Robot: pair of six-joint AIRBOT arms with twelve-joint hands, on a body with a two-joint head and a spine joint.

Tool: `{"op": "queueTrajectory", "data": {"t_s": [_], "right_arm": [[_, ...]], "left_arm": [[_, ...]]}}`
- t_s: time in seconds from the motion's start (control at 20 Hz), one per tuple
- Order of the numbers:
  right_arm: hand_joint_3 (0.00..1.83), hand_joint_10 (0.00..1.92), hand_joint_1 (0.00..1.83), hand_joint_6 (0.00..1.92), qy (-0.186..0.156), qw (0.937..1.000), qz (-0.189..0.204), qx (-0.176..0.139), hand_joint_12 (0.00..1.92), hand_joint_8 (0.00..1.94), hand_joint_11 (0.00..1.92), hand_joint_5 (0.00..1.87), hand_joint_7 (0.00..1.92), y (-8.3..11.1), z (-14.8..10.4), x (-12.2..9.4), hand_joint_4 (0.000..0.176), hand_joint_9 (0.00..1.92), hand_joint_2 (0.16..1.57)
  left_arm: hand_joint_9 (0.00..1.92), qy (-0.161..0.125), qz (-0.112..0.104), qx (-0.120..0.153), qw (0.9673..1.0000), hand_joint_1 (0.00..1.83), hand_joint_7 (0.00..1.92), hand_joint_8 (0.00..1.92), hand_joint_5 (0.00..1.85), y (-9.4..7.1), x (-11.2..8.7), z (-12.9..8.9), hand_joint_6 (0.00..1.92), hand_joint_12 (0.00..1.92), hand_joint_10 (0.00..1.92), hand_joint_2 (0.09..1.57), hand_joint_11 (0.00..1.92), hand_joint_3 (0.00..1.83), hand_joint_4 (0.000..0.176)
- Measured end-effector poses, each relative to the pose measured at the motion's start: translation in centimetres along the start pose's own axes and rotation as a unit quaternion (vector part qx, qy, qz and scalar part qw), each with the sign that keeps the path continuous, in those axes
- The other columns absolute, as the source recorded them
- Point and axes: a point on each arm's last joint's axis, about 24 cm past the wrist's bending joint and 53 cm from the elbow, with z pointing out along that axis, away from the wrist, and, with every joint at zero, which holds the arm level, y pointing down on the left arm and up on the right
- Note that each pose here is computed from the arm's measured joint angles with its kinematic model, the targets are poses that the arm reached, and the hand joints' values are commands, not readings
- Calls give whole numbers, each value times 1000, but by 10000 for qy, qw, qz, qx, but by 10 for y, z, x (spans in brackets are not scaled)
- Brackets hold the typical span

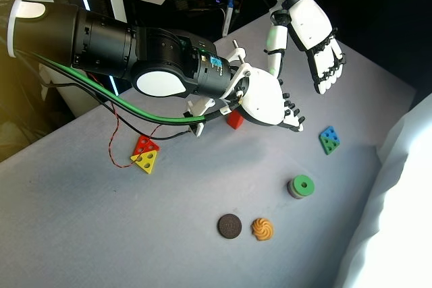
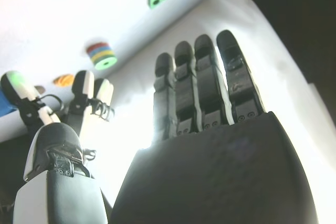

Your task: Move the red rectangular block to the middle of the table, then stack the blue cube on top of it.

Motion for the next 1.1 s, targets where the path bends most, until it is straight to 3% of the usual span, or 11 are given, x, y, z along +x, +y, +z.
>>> {"op": "queueTrajectory", "data": {"t_s": [0.1, 0.2, 0.25, 0.35, 0.45, 0.5, 0.65, 0.75, 0.9, 1.0, 1.1], "right_arm": [[0, 2, 1083, 739, 1, 10000, 2, -10, 234, 1, 0, 1140, 388, 1, 1, 0, 142, 182, 1040], [0, 3, 1103, 731, 6, 10000, 10, -7, 217, 2, 0, 1146, 392, 1, 1, 1, 77, 189, 1039], [1, 1, 1083, 769, 4, 10000, 16, -8, 217, 0, 0, 1122, 378, 1, 1, 1, 124, 175, 1046], [0, 2, 1084, 742, -1, 10000, 22, -5, 311, 1, 0, 1139, 383, -1, 1, 2, 135, 185, 1040], [0, 0, 1095, 718, 49, 10000, 39, 31, 313, 0, 0, 1152, 383, -4, 1, 7, 111, 185, 1036], [0, 0, 1105, 712, 74, 10000, 39, 37, 304, 1, 0, 1156, 384, -4, 1, 8, 82, 184, 1035], [1, 1, 1099, 735, 71, 10000, 44, 40, 319, 1, 0, 1142, 379, -6, 1, 10, 90, 187, 1039], [0, 3, 1073, 770, 69, 10000, 61, 36, 390, 1, 0, 1122, 372, -6, 1, 11, 158, 182, 1045], [0, 4, 1101, 719, 85, 10000, 46, 9, 374, 2, 0, 1151, 389, -3, 3, 13, 93, 194, 1037], [0, 1, 1104, 709, 84, 10000, 25, 9, 368, 0, 0, 1157, 370, -4, 3, 13, 86, 189, 1034], [0, 0, 1093, 684, 73, 10000, 12, 5, 258, 0, 0, 1168, 367, -4, 3, 13, 133, 163, 1027]], "left_arm": [[232, -3, 0, -2, 10000, 91, 295, 2, 317, 0, 0, 0, 2, 454, 2, 1045, 0, 2, 0], [235, -3, 0, -2, 10000, 71, 297, 2, 320, 0, 0, 0, 2, 461, 2, 1050, 0, 3, 0], [235, -3, -1, -5, 10000, 67, 296, 1, 319, 0, 0, 0, 1, 463, 2, 1052, 0, 3, 0], [228, -3, -1, -5, 10000, 63, 288, 0, 310, 0, 0, 0, 0, 461, 0, 1056, 0, 4, 0], [226, -3, -3, -6, 10000, 63, 287, 0, 307, 0, 0, 0, 1, 440, 0, 1060, 0, 3, 0], [231, -3, 1, -5, 10000, 66, 289, 1, 310, 0, 0, 0, 1, 450, 2, 1060, 0, 2, 0], [230, -2, -4, -7, 10000, 64, 287, 2, 310, 0, 0, 0, 2, 457, 2, 1065, 0, 2, 0], [232, -2, -3, -9, 10000, 73, 286, 1, 304, 0, 0, 0, 0, 462, 2, 1068, 0, 2, 0], [228, 1, -5, -7, 10000, 59, 282, 1, 303, 0, 0, 0, 3, 454, 0, 1069, 0, 1, 0], [229, -1, -6, -10, 10000, 65, 281, 1, 300, 0, 0, 0, 2, 460, 1, 1067, 0, 0, 0], [225, 1, -10, -10, 10000, 72, 277, 1, 299, 0, 0, 0, 2, 460, 0, 1069, 0, 1, 0]]}}
